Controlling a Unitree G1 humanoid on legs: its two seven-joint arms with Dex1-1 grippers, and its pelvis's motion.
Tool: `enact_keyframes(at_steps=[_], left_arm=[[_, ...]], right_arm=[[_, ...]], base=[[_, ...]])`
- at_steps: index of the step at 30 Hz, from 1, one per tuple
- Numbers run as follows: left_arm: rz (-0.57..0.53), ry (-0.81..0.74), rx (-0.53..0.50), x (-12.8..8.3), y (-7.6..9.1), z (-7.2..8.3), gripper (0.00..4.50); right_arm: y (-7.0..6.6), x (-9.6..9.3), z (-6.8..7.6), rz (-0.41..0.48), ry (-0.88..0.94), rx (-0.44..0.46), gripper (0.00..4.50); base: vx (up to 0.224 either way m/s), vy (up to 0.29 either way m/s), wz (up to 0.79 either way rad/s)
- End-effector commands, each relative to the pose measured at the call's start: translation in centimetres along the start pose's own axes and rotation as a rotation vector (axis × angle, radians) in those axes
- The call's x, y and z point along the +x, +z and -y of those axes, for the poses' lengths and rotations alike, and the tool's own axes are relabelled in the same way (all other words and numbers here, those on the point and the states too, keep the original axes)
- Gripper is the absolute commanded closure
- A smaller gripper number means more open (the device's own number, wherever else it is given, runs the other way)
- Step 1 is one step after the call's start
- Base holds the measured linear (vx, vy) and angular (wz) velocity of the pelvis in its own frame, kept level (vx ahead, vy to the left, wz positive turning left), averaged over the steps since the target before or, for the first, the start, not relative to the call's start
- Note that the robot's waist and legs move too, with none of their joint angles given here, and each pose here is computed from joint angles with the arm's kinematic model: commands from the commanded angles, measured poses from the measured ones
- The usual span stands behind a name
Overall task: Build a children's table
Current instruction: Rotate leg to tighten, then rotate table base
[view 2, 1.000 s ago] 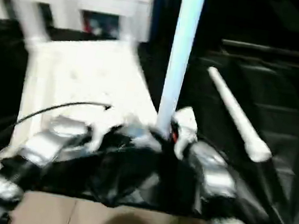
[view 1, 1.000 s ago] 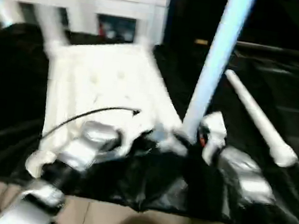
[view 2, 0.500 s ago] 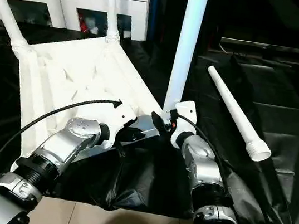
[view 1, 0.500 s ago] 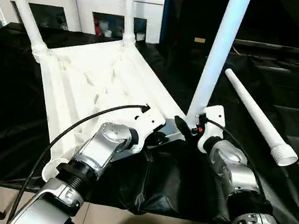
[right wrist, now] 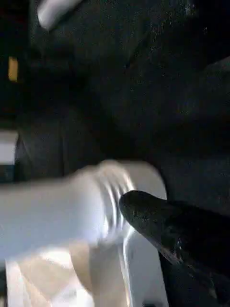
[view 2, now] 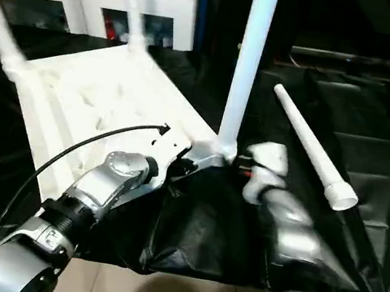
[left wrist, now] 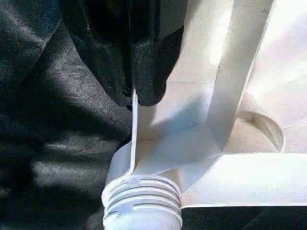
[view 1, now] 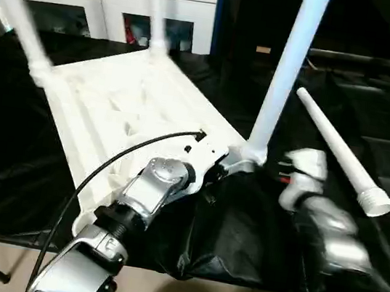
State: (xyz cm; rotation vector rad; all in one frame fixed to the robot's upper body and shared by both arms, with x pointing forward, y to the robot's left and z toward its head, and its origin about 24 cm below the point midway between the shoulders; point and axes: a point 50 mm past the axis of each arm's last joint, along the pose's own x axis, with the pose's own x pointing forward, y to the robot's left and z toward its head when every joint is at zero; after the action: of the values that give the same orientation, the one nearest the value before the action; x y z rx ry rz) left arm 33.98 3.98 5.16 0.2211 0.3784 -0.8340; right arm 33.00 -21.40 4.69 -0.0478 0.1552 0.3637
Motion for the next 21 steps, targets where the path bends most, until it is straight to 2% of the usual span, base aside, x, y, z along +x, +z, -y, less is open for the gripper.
enact_keyframes(at_steps=[1,2,3,4,5,8,12,14,15,16,17,19,21], left_arm=[[0.15,0.021,0.007,-0.4,3.0,-0.8,4.23],[0.162,0.028,0.004,-0.5,3.2,-0.9,4.23],[0.174,0.029,-0.001,-0.6,3.4,-1.0,4.03],[0.19,0.048,0.022,-0.8,3.8,-1.4,4.03],[0.198,0.069,0.04,-1.1,4.0,-1.8,3.85],[0.205,0.117,0.074,-1.8,4.4,-2.8,3.85],[0.194,0.235,0.114,-4.4,4.9,-5.3,3.85],[0.12,0.323,0.174,-7.1,4.3,-7.3,3.85],[0.103,0.34,0.184,-7.6,4.1,-7.7,3.85],[0.047,0.397,0.196,-9.5,3.4,-8.9,3.85],[0.045,0.399,0.196,-9.5,3.4,-8.9,3.85],[0.001,0.469,0.184,-11.2,2.8,-10.0,3.85],[-0.015,0.503,0.18,-11.9,2.6,-10.4,4.02]], right_arm=[[0.5,-0.1,0.0,0.028,-0.006,0.012,0.67],[0.5,-0.2,0.0,0.028,0.002,0.018,0.67],[0.6,-0.3,-0.1,0.027,0.014,0.013,0.64],[0.6,-0.5,-0.5,0.018,0.04,0.005,0.64],[0.5,-0.5,-0.8,0.004,0.063,-0.006,0.64],[0.2,-0.5,-1.5,-0.034,0.099,-0.028,0.64],[-0.6,-0.7,-3.1,-0.116,0.198,-0.038,0.64],[-0.7,-0.7,-4.2,-0.134,0.257,-0.051,0.64],[-0.7,-0.6,-4.4,-0.135,0.266,-0.052,0.64],[-0.7,-0.4,-4.9,-0.141,0.283,-0.051,0.64],[-0.7,-0.4,-4.9,-0.141,0.283,-0.051,0.64],[-0.8,0.0,-5.3,-0.154,0.279,-0.047,0.64],[-0.9,0.1,-5.4,-0.162,0.273,-0.047,0.64]], base=[[0.0,0.0,0.0],[0.0,0.0,0.0],[0.0,0.0,0.0],[0.0,0.0,0.0],[0.0,0.0,0.0],[0.0,0.0,0.0],[0.0,0.0,0.0],[0.0,0.0,0.0],[0.0,0.0,0.0],[0.0,0.0,0.0],[0.0,0.0,0.0],[0.0,0.0,0.0],[0.0,0.0,0.0]])
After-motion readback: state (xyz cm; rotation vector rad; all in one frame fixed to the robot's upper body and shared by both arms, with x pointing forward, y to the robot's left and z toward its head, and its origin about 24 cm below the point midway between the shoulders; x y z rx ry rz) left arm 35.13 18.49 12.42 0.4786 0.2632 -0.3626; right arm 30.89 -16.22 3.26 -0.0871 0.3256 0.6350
